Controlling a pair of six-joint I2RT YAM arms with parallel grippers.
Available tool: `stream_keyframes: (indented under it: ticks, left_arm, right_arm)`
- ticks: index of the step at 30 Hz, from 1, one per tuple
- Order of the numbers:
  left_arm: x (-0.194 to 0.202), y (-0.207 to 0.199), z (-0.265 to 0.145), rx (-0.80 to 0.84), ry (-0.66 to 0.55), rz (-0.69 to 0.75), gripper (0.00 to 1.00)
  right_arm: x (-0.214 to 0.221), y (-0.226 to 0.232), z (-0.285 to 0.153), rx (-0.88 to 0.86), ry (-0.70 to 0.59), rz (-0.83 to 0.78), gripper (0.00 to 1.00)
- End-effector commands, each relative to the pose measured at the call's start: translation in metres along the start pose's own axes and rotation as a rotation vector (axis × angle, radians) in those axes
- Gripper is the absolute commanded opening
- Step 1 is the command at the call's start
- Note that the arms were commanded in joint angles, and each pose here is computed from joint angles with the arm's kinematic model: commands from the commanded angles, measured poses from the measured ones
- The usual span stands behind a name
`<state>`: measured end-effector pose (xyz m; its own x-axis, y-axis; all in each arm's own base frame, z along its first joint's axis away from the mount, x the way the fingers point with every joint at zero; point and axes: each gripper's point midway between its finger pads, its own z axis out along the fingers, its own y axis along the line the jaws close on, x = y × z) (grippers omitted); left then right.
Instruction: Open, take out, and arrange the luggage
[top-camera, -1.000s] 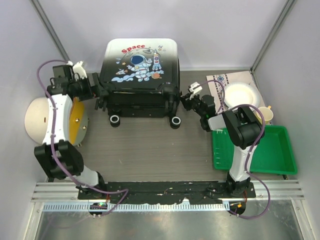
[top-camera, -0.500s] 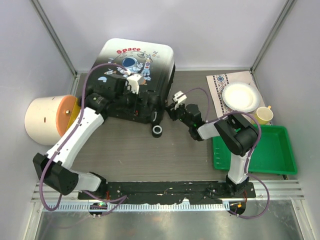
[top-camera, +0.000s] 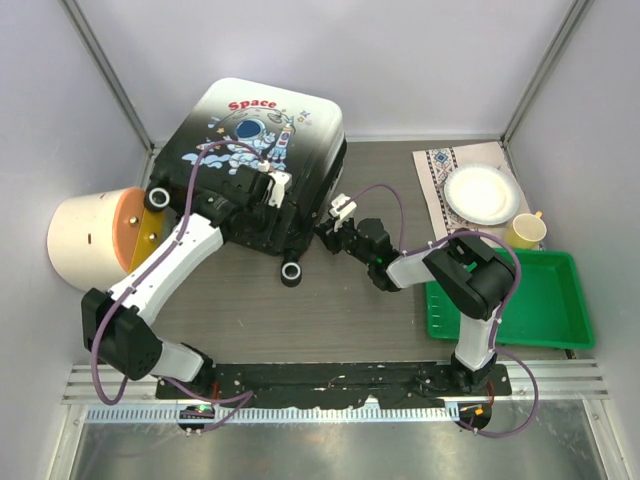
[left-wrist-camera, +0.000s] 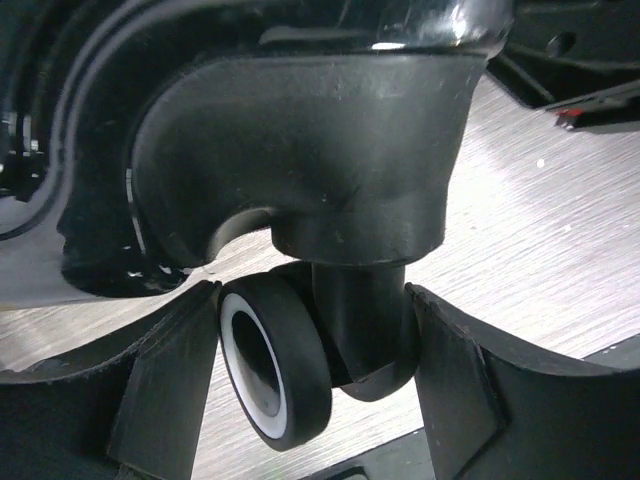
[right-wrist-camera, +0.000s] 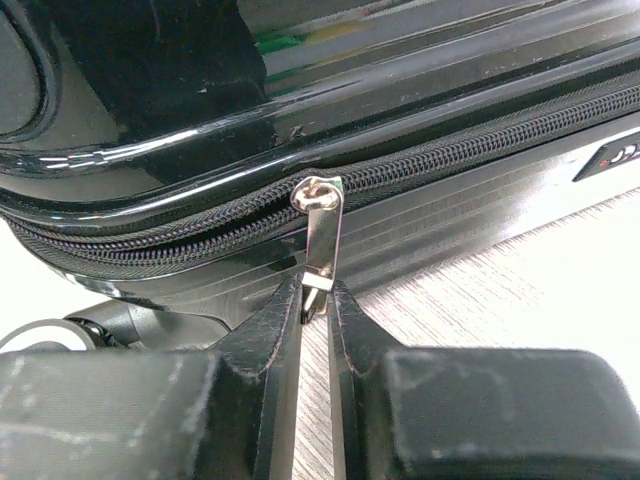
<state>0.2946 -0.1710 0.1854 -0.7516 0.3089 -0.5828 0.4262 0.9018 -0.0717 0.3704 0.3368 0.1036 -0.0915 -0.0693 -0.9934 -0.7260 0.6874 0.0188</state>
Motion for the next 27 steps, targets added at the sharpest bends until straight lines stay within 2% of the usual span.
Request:
stream_keyframes:
  ticks: [1,3,5,6,7,8,9,10,11,14,16,18,20,21,22,27]
  left_arm:
    - [0.004,0.015,0.002,-0.085,0.011,0.075,0.72]
    - [0.000,0.003,0.004,-0.058,-0.006,0.107,0.66]
    - [-0.007,-0.013,0.009,-0.028,-0.023,0.165,0.55]
    - [-0.009,-0.020,0.011,-0.006,-0.026,0.183,0.47]
    - [-0.011,-0.026,0.018,0.010,-0.022,0.202,0.24]
    - [-0.015,-0.039,0.018,0.033,-0.032,0.226,0.13]
    - [-0.015,-0.049,0.021,0.068,-0.028,0.247,0.04]
    - [-0.015,-0.057,0.023,0.082,-0.024,0.276,0.00]
    - [-0.013,-0.075,0.026,0.110,-0.019,0.352,0.00]
    - [0.000,-0.105,0.025,0.195,0.004,0.455,0.00]
    - [0.017,-0.116,0.016,0.277,0.054,0.471,0.00]
    - [0.032,-0.116,0.003,0.323,0.070,0.502,0.00]
    - [0.058,-0.111,-0.004,0.364,0.130,0.547,0.00]
    - [0.062,-0.109,-0.017,0.381,0.114,0.565,0.00]
    - [0.081,-0.103,-0.019,0.384,0.165,0.576,0.00]
    - [0.113,-0.074,-0.034,0.336,0.232,0.595,0.00]
  right_arm:
    - [-0.100,0.002,-0.001,0.012,-0.287,-0.065,0.01]
    - [-0.098,-0.002,-0.002,0.034,-0.280,-0.068,0.01]
    - [-0.097,-0.007,-0.004,0.057,-0.270,-0.069,0.01]
    - [-0.096,-0.009,-0.005,0.067,-0.266,-0.073,0.01]
    - [-0.095,-0.013,-0.007,0.090,-0.262,-0.078,0.01]
    - [-0.093,-0.014,-0.010,0.096,-0.257,-0.079,0.01]
    - [-0.092,-0.019,-0.012,0.111,-0.254,-0.079,0.01]
    - [-0.090,-0.022,-0.014,0.122,-0.248,-0.076,0.01]
    - [-0.088,-0.024,-0.018,0.128,-0.241,-0.077,0.01]
    - [-0.085,-0.034,-0.032,0.148,-0.235,-0.093,0.01]
    - [-0.074,-0.038,-0.043,0.154,-0.206,-0.110,0.01]
    - [-0.079,-0.037,-0.055,0.146,-0.213,-0.120,0.01]
    - [-0.064,-0.034,-0.068,0.129,-0.171,-0.124,0.01]
    - [-0.070,-0.031,-0.076,0.121,-0.183,-0.129,0.01]
    - [-0.057,-0.028,-0.083,0.109,-0.147,-0.132,0.01]
    - [-0.048,-0.029,-0.100,0.122,-0.087,-0.142,0.01]
